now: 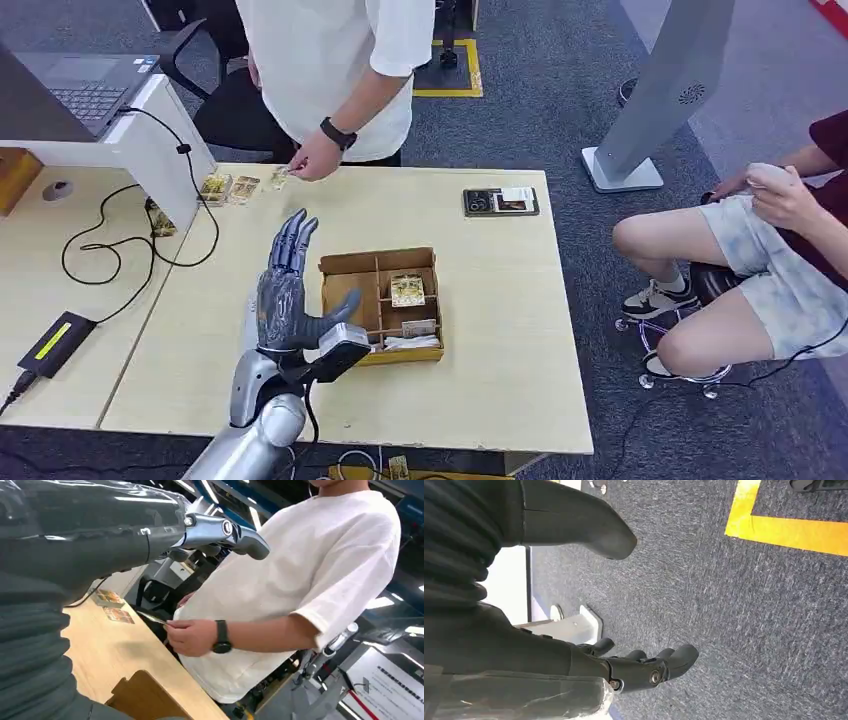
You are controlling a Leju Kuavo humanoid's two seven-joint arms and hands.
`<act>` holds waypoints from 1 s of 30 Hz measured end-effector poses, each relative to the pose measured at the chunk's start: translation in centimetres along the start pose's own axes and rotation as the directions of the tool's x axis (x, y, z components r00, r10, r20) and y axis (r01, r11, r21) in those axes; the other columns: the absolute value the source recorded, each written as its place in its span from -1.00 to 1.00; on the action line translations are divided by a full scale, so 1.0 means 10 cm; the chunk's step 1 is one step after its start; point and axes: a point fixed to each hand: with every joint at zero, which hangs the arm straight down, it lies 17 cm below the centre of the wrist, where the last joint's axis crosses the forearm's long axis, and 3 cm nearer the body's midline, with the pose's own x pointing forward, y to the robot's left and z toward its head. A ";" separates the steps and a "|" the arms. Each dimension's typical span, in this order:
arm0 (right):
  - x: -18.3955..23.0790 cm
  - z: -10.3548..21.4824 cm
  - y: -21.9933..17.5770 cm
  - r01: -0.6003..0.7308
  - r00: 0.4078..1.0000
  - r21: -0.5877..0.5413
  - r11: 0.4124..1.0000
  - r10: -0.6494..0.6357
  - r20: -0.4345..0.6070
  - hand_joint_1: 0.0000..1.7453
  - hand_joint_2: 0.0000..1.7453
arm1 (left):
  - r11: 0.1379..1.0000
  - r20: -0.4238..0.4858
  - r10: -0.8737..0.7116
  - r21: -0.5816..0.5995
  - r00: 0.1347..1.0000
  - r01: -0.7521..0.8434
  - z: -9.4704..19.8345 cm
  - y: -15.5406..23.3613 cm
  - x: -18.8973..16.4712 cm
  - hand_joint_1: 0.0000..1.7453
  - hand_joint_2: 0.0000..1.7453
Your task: Pass the card to the sensor for recognition and then transmit it.
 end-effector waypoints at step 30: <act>-0.26 0.03 0.14 0.030 0.999 0.012 0.999 -0.030 -0.033 -1.00 1.00 | 0.979 0.037 0.043 0.200 0.998 -0.049 0.39 0.77 0.00 -1.00 1.00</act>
